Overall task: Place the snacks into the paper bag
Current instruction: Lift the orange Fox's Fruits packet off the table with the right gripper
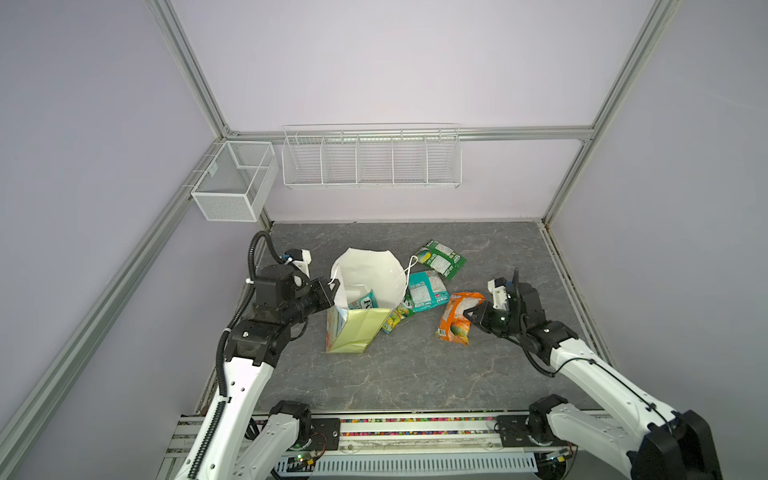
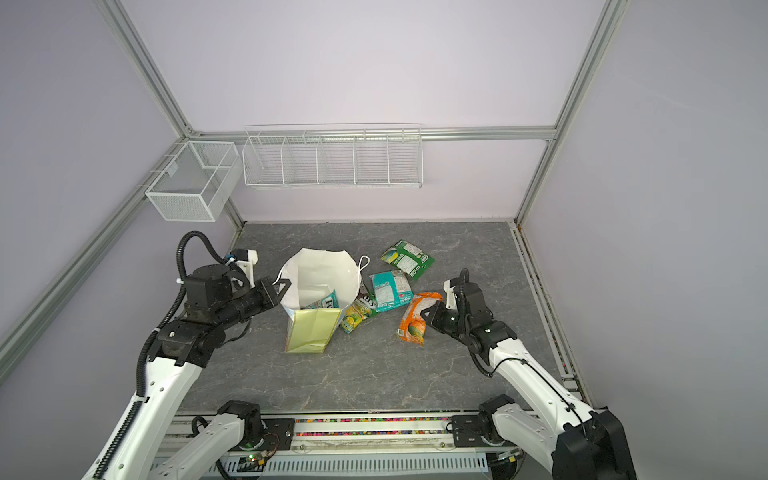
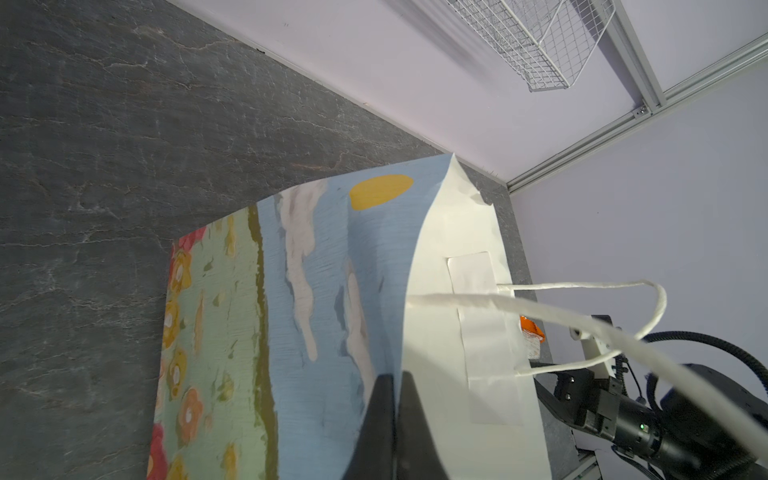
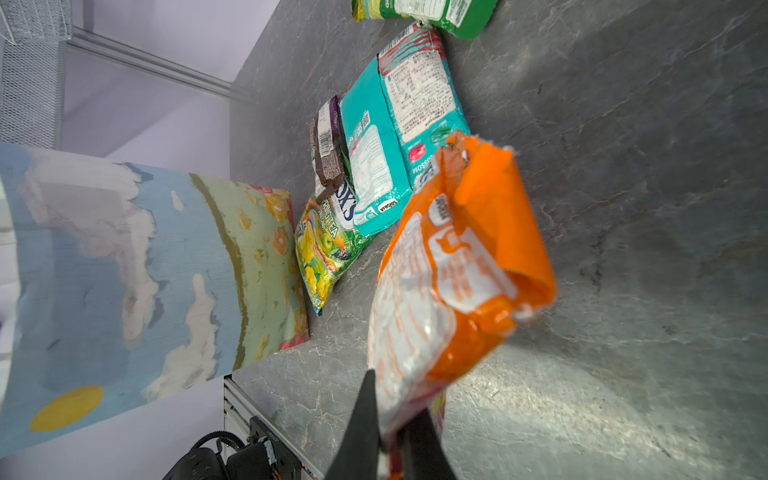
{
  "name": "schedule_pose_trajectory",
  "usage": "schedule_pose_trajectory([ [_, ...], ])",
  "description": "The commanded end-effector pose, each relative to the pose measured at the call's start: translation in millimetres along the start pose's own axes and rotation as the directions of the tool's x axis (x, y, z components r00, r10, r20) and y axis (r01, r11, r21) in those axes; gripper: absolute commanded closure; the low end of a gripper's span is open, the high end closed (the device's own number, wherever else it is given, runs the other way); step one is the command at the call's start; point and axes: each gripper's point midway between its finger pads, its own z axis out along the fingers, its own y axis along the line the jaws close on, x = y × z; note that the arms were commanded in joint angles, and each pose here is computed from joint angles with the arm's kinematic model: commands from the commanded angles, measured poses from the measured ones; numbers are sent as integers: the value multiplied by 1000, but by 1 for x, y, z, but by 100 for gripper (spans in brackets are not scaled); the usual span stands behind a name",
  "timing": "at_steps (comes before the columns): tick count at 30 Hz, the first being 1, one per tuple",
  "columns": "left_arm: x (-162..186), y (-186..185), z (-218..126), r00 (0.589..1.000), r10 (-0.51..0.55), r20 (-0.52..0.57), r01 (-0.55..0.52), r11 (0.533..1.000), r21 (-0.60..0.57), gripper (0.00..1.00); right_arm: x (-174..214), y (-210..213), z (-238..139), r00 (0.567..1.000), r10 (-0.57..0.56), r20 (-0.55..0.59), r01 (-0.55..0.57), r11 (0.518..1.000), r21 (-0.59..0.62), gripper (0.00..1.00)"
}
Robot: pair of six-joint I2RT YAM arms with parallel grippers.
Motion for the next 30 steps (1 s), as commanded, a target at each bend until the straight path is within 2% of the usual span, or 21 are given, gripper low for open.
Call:
schedule_pose_trajectory([
  [1,-3,-9,-6,1000,10,16,-10,999,31,100,-10,17,-13,998,-54,43,55,998,-19,93],
  [30,-4,-12,-5,1000,3,17,-4,999,54,100,-22,77,-58,968,-216,128,225,973,-56,93],
])
